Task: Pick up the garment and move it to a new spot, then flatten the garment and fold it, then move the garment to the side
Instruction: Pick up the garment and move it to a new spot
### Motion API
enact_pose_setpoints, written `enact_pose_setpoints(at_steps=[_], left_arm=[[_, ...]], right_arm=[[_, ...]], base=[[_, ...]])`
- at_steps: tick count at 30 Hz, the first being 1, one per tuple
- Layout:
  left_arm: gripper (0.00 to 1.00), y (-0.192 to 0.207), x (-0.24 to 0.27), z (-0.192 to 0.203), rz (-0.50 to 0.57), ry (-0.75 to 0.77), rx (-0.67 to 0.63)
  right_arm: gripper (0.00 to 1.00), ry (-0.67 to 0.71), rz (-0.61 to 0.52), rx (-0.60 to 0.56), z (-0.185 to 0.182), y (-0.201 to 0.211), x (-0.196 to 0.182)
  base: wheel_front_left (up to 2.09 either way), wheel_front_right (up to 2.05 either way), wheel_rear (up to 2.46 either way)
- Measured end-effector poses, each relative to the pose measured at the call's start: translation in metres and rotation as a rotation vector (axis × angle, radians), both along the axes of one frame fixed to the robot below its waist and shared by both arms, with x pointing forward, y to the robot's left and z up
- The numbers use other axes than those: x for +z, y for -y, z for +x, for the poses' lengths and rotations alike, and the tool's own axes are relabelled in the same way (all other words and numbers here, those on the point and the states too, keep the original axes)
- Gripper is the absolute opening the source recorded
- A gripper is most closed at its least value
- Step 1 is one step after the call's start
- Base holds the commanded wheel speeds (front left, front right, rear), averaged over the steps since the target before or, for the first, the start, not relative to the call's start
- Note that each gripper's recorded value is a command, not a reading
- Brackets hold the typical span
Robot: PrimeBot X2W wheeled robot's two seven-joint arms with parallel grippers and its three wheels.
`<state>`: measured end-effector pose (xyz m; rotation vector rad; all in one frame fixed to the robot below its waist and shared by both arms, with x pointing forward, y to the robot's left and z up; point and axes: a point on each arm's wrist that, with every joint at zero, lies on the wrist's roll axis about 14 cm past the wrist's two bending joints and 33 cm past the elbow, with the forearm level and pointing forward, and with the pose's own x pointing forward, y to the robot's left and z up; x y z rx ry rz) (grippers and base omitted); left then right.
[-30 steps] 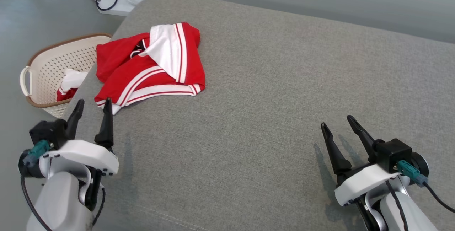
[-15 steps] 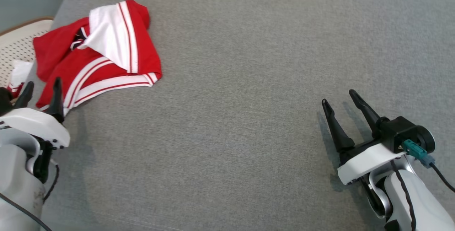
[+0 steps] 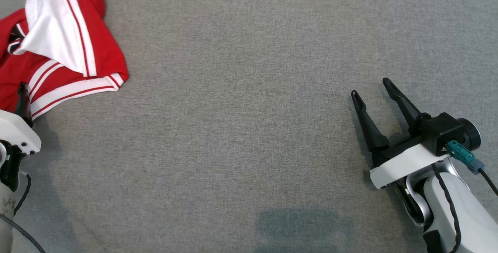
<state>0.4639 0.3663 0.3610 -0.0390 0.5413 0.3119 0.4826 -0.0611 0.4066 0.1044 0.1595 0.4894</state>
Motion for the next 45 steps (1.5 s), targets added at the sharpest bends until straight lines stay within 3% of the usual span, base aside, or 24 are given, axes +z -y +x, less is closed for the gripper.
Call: enact_pose_setpoints(at_steps=[5, 6, 7, 8, 13, 17, 21, 29, 36, 38, 39, 45], left_arm=[[1.00, 0.007, -0.017, 0.000, -0.010, -0.053, 0.009], [0.50, 0.008, -0.020, -0.001, -0.012, -0.067, 0.007], [0.50, 0.009, -0.021, -0.002, -0.015, -0.072, 0.007], [0.00, 0.010, -0.020, 0.000, -0.017, -0.070, 0.007], [0.00, 0.020, -0.015, 0.003, -0.035, -0.047, -0.005], [0.00, 0.028, 0.012, 0.018, -0.004, 0.064, -0.071], [0.00, 0.043, 0.048, 0.042, 0.021, 0.182, -0.146], [0.00, 0.102, 0.167, 0.087, 0.087, 0.517, -0.374], [0.00, 0.198, 0.201, 0.089, 0.003, 0.614, -0.593], [0.00, 0.247, 0.191, 0.077, -0.082, 0.606, -0.682], [0.00, 0.247, 0.191, 0.077, -0.082, 0.606, -0.682], [0.00, 0.342, 0.168, 0.044, -0.233, 0.554, -0.864]], right_arm=[[1.00, -0.007, -0.007, -0.013, 0.001, 0.007, -0.004], [1.00, -0.009, -0.009, -0.014, 0.001, 0.007, -0.004], [1.00, -0.008, -0.007, -0.015, 0.001, 0.007, -0.004], [1.00, -0.007, -0.006, -0.016, 0.001, 0.007, -0.003], [1.00, 0.007, 0.007, -0.017, 0.001, 0.003, 0.005], [1.00, 0.010, 0.015, -0.023, 0.000, 0.002, 0.010], [1.00, 0.024, 0.030, -0.030, -0.001, 0.001, 0.018], [1.00, 0.053, 0.065, -0.060, -0.005, 0.001, 0.040], [1.00, 0.080, 0.087, -0.116, -0.013, 0.015, 0.058], [1.00, 0.081, 0.099, -0.155, -0.019, 0.026, 0.062], [1.00, 0.081, 0.099, -0.155, -0.019, 0.026, 0.062], [1.00, 0.088, 0.090, -0.255, -0.032, 0.061, 0.068]], base=[[0.00, 0.00, 0.00], [0.00, 0.00, 0.00], [0.00, 0.00, 0.00], [0.00, 0.00, 0.00], [0.00, 0.00, 0.00], [0.00, 0.00, 0.00], [0.00, 0.00, 0.00], [0.00, 0.00, 0.00], [0.00, 0.00, 0.00], [0.00, 0.00, 0.00], [0.00, 0.00, 0.00], [0.00, 0.00, 0.00]])
